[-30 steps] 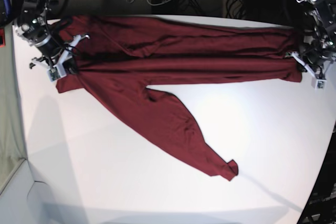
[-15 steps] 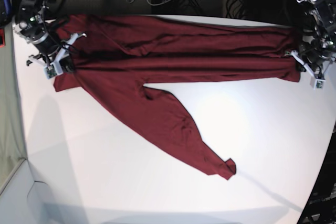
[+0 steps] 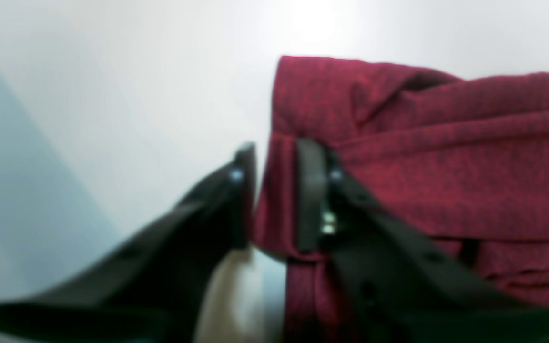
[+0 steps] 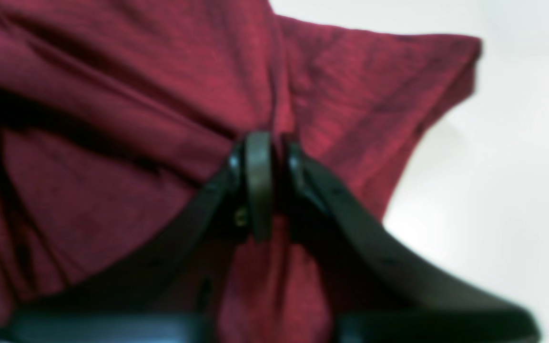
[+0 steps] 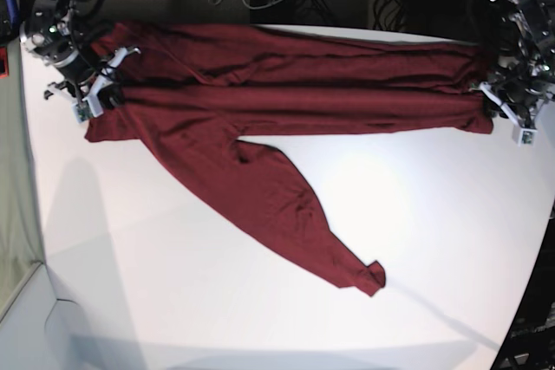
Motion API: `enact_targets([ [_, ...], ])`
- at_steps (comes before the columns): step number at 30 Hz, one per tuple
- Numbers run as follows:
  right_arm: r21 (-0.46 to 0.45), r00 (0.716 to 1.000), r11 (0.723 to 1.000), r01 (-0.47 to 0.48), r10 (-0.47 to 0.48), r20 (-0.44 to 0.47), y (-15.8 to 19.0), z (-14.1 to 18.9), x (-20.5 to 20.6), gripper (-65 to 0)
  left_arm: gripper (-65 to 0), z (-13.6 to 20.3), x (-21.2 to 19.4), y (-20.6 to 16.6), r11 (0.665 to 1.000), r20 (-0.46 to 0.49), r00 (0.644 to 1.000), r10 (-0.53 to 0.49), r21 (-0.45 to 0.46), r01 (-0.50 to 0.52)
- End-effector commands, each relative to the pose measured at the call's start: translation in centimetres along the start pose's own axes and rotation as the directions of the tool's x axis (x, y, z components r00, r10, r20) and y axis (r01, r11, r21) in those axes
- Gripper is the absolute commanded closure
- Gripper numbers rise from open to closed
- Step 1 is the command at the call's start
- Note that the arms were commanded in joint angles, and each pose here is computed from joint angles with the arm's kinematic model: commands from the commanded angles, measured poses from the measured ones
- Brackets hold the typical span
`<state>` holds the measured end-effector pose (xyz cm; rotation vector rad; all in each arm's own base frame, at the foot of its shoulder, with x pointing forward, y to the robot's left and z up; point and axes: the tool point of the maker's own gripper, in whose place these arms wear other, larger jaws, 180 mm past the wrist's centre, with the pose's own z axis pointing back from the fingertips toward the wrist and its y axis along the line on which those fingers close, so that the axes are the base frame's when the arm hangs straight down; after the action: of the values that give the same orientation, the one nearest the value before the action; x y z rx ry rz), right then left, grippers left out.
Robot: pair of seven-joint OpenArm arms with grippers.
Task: Layout the t-shirt on the table in an organized manner, then fold the t-shirt properly
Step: 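Fold the grasped side edge over toward the collar with both grippers, then release the shirt with the right gripper and move it to the sleeve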
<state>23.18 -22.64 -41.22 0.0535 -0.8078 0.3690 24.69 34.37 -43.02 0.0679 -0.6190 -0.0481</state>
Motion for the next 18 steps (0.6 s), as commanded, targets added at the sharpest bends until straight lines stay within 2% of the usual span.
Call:
enact_targets([
  [1,-0.008,0.999,1.000,-0.017,0.017,0.033,-0.5,0.4,1.0,-16.0,-20.8,0.1,-1.8,0.1,1.000,-0.085,0.996,-0.026,0.001,0.026],
  [4,-0.016,0.999,1.000,-0.017,0.018,0.036,-0.7,0.5,1.1,-24.8,-21.8,0.0,-1.8,0.0,1.000,-0.084,0.996,-0.024,-0.001,0.024],
  [7,-0.026,0.997,0.999,-0.042,0.043,0.057,-0.7,1.3,2.0,-29.3,-21.8,0.0,-1.8,-0.1,1.000,-0.082,0.996,-0.021,-0.004,0.021],
  [14,-0.081,0.980,0.993,-0.090,0.102,0.169,-0.8,3.2,6.5,-30.2,-22.0,-0.3,-1.7,-1.3,1.000,-0.069,0.998,-0.005,-0.020,0.004],
  [18,-0.080,0.966,0.991,-0.109,0.124,0.227,-0.6,2.6,9.3,-30.2,-22.1,-0.4,-2.1,-1.4,1.000,-0.077,0.997,0.003,-0.024,-0.005],
])
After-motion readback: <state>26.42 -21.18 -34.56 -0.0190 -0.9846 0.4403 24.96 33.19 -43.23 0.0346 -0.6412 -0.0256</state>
